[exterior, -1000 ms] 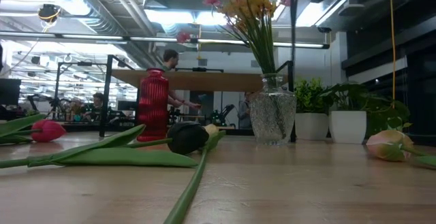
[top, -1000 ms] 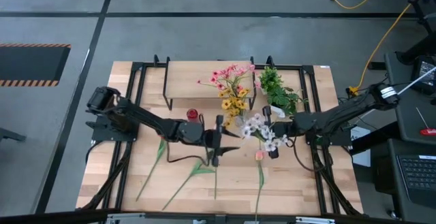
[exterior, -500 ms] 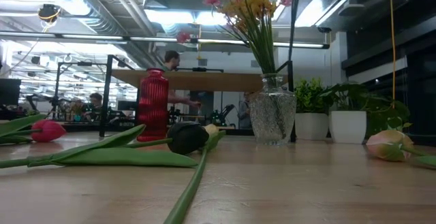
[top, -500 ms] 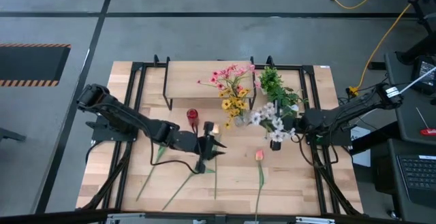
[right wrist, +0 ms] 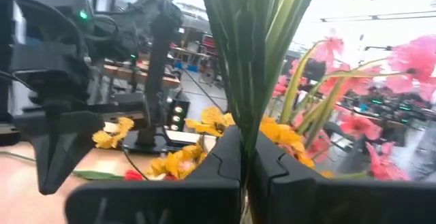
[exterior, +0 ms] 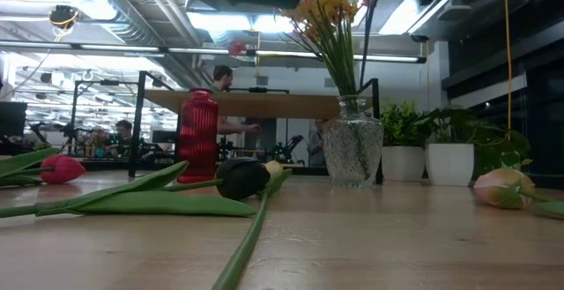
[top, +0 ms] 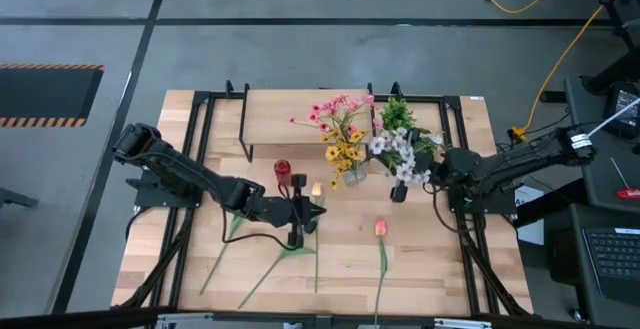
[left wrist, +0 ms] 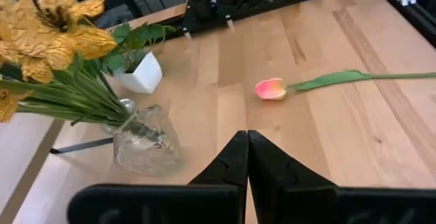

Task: Pick and place flowers into a vace then onto a shelf
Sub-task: Put the white flowers into the transparent flower vase

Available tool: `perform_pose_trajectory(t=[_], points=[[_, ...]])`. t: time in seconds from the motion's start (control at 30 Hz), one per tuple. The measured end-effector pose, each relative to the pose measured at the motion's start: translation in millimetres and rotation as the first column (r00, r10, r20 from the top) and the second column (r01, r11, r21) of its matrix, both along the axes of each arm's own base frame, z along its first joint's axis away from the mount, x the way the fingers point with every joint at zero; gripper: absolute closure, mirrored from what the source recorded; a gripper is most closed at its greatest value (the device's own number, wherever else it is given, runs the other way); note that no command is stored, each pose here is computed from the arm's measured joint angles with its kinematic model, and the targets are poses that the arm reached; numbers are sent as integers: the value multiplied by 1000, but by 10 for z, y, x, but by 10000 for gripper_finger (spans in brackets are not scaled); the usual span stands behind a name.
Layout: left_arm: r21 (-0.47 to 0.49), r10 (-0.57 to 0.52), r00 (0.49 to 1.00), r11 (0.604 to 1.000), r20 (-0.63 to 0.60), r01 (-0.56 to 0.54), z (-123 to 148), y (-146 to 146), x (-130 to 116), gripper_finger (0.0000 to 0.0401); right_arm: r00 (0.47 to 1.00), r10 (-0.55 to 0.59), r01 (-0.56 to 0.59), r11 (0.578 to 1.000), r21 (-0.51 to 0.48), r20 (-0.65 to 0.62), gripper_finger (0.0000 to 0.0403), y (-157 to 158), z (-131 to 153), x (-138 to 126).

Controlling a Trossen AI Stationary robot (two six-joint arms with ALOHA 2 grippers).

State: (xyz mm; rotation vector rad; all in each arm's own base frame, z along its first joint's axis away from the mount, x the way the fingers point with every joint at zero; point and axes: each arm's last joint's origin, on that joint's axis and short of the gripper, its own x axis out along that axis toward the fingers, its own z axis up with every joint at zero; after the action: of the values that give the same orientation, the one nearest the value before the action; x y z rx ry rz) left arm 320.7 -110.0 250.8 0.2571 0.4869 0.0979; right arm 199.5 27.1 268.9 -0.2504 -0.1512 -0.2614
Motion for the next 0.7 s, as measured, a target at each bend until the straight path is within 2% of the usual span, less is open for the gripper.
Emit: perform_pose_trajectory(t=[0.1, 0.27, 0.7], points=[[-10, -5, 1000, 1000, 25, 5, -97, -3, -27, 399, 999, 32, -32, 999, 26, 2, 403, -62, -8, 16], [-16, -10, 995, 1000, 99, 12, -311, 42, -95, 399, 999, 21, -18, 997, 71, -38, 403, -149, -60, 34], [-15, -35, 987, 999, 158, 38, -304, 55, -103, 398, 991, 15, 0, 993, 114, -134, 403, -161, -278, 208]])
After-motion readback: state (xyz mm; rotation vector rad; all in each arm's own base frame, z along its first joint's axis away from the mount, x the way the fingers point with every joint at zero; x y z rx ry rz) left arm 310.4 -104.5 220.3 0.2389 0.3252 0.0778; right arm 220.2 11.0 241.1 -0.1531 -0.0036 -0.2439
